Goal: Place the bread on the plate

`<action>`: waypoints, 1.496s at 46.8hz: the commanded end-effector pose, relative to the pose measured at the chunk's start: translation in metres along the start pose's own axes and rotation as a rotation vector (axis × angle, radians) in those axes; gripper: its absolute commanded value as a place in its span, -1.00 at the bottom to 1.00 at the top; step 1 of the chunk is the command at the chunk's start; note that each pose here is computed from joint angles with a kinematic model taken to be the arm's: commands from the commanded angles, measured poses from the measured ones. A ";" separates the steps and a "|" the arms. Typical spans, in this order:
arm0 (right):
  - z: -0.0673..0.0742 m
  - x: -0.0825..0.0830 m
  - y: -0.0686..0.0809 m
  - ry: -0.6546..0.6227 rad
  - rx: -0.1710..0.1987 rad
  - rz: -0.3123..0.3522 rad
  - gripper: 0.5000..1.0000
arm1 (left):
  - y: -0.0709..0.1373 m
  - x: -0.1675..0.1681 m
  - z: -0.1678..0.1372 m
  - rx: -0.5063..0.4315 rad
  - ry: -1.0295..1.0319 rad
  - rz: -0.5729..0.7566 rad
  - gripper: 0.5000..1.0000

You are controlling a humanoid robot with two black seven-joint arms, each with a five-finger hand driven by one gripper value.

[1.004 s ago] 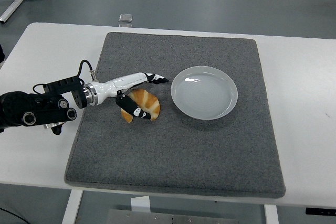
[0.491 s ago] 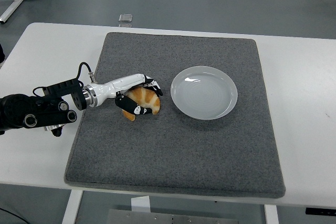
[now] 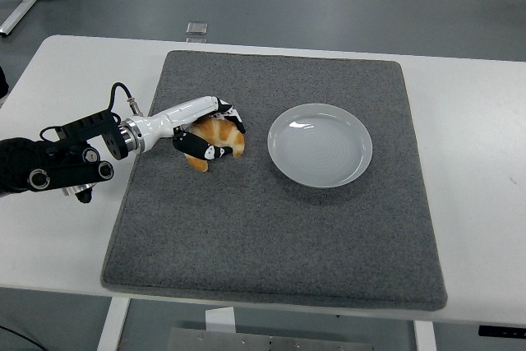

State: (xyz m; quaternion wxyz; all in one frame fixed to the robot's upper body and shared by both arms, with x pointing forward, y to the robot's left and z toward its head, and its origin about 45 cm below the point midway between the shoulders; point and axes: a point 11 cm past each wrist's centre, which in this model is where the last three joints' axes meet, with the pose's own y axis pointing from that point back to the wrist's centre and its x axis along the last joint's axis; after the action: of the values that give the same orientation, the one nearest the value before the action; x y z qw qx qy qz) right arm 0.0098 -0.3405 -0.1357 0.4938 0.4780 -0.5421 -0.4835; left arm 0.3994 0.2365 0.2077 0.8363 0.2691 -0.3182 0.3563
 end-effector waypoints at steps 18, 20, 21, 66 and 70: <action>0.000 0.000 0.000 0.001 -0.001 0.000 0.82 | 0.024 0.046 -0.015 0.049 0.010 0.120 -1.00; 0.000 0.000 0.000 0.001 -0.001 0.000 0.81 | 0.030 0.056 -0.019 0.060 0.006 0.141 -1.00; 0.000 0.000 0.000 0.001 -0.001 0.000 0.81 | 0.034 0.060 -0.021 0.068 0.003 0.150 -1.00; -0.001 0.000 0.000 -0.001 0.001 0.000 0.82 | -0.047 0.165 0.159 -0.287 -0.110 0.127 -1.00; -0.001 0.000 0.000 -0.001 0.001 0.000 0.82 | -0.072 0.143 0.172 -0.310 -0.112 0.087 -1.00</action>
State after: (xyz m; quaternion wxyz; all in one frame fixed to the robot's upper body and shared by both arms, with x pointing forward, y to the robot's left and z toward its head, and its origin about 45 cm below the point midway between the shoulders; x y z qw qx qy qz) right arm 0.0105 -0.3405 -0.1357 0.4935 0.4783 -0.5422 -0.4834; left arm 0.4718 0.1602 0.4168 0.8267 0.1431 -0.4277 0.3364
